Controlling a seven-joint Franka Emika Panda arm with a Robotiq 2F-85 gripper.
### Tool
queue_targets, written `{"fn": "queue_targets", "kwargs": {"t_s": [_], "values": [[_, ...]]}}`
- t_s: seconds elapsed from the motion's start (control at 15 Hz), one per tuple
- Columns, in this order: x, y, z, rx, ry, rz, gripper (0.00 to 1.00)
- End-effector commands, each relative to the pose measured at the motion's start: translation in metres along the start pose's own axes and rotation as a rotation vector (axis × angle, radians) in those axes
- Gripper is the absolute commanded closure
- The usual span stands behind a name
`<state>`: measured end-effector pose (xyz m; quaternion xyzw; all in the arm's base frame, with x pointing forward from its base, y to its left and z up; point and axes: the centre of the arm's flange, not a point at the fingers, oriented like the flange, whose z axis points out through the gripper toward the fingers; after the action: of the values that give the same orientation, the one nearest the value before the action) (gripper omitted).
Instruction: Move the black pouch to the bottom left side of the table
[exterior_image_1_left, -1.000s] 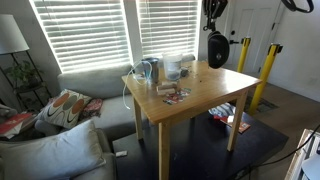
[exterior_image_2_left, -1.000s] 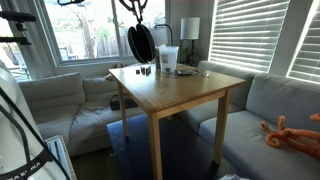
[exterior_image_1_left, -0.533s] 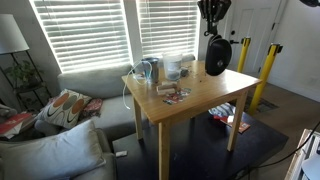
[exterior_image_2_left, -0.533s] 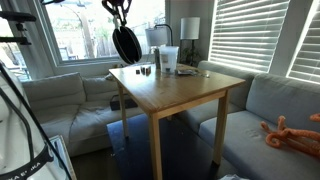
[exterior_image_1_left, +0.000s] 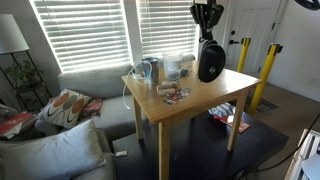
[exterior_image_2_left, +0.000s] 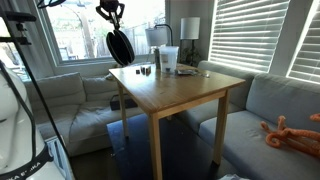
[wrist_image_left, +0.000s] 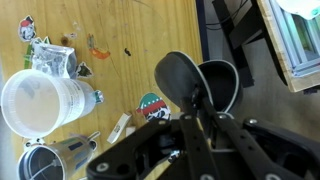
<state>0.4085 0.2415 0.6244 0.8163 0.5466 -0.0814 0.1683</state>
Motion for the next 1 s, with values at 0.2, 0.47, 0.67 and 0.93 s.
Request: {"fn": "queue_targets", "kwargs": {"t_s": [0.2,0.47,0.67,0.93], "values": [[0.018,0.006,-0.002,0.012,-0.011,-0.012,0.97],[0.079,0.011,0.008,0.036,-0.048,-0.066,0.97],[0.122,0.014,0.020,0.052,-0.056,-0.080,0.97],[0.160,0.025,0.033,0.071,-0.039,-0.088,0.97]]}}
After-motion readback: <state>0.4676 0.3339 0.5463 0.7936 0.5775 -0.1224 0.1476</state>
